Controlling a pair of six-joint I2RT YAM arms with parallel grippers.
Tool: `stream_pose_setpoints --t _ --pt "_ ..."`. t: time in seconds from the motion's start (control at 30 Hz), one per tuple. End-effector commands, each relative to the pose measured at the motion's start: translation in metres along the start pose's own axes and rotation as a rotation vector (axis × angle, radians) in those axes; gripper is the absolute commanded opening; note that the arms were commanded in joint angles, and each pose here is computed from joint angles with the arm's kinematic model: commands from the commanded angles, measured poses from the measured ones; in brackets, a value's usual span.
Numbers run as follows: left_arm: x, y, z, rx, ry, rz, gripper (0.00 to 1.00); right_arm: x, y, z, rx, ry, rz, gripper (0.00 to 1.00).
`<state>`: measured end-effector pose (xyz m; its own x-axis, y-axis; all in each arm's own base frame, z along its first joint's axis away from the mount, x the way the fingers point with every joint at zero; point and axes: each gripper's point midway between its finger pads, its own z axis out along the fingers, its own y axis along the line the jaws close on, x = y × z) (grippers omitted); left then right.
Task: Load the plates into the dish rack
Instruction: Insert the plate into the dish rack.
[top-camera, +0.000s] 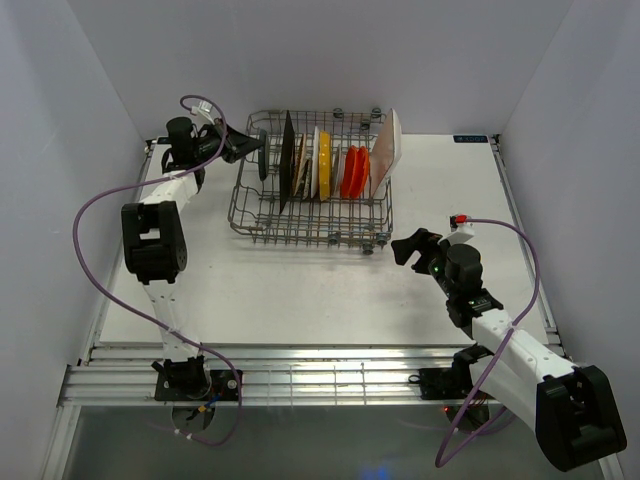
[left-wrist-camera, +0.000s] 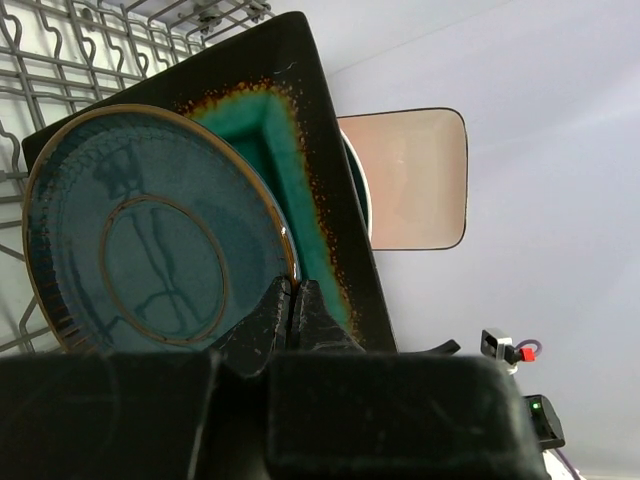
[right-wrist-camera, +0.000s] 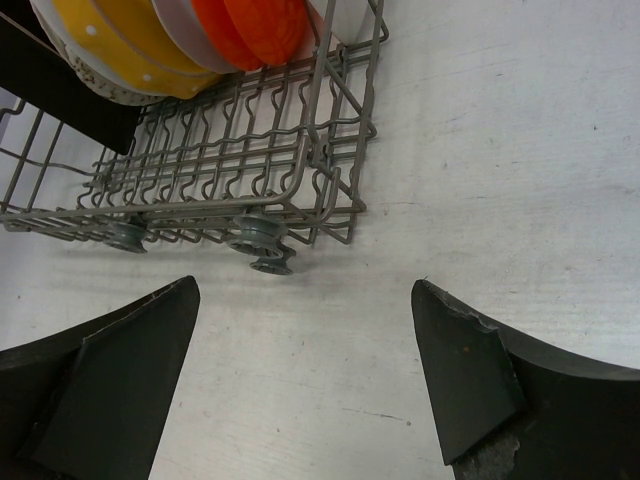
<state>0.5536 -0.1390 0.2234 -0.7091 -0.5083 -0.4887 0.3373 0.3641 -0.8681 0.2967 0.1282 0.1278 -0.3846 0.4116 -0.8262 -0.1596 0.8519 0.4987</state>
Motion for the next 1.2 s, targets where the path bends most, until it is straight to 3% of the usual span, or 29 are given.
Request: stream_pose_setpoints --t 0.0,0.5,1.07,1.17 --pt "-0.007 -0.023 0.0 0.064 -0.012 0.088 0.0 -0.013 0.008 0.002 -0.028 -0.046 -0.006 0.92" --pt "0.009 0.021 0.006 0.018 0.016 0.03 0.0 -0.012 0.006 0.002 -0.024 -0.042 -0.007 0.92" --pt "0.019 0.035 0.007 -0.004 0.024 0.025 0.0 -0.012 0.005 0.003 -0.02 -0.043 -0.007 0.92" --pt "0.019 0.034 0.006 -0.001 0.025 0.028 0.06 -0.011 0.006 0.003 -0.021 -0.039 -0.007 0.92"
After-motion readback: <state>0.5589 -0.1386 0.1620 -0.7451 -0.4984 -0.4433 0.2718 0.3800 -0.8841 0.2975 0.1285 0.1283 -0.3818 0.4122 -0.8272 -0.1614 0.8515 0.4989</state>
